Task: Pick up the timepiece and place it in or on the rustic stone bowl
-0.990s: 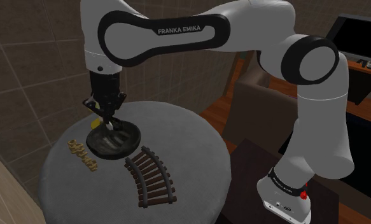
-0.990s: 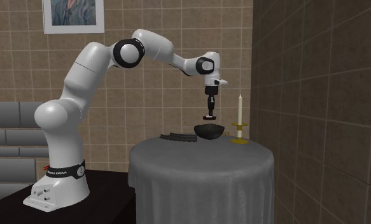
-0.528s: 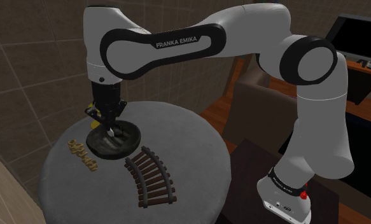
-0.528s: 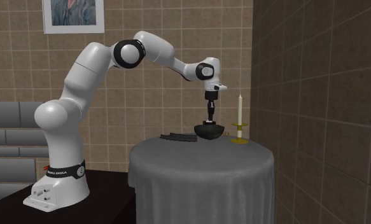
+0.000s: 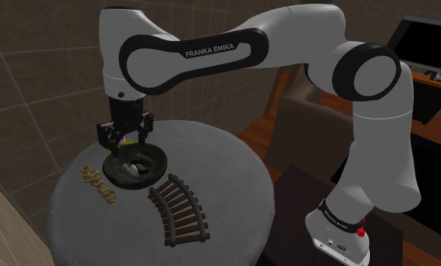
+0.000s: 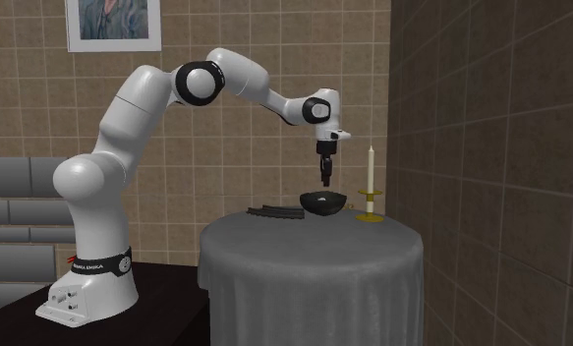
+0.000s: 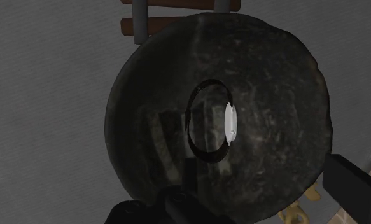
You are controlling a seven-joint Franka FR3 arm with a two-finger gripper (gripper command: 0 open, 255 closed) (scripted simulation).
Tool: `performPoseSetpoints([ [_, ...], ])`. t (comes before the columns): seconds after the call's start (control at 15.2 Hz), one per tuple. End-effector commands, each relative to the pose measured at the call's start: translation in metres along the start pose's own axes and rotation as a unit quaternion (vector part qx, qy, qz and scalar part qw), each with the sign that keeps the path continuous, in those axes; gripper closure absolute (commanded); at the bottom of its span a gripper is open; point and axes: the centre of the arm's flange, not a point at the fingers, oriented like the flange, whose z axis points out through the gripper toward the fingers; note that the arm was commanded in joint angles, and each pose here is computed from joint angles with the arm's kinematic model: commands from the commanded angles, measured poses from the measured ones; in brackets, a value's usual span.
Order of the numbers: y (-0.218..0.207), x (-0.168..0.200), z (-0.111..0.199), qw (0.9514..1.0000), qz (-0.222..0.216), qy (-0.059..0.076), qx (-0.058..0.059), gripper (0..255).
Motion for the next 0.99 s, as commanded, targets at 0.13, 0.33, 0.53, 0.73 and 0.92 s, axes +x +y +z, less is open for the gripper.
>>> performPoseSetpoints([
  [0.13,0.0,0.0,0.0,1.0,0.0,0.0,0.0,0],
  [0.33,0.0,0.0,-0.04,1.0,0.0,0.0,0.0,0],
  [0.53,0.0,0.0,-0.05,1.0,0.0,0.0,0.0,0],
  [0.73,0.0,0.0,-0.05,1.0,0.0,0.0,0.0,0],
  [0.92,0.0,0.0,-0.05,1.0,0.0,0.0,0.0,0],
])
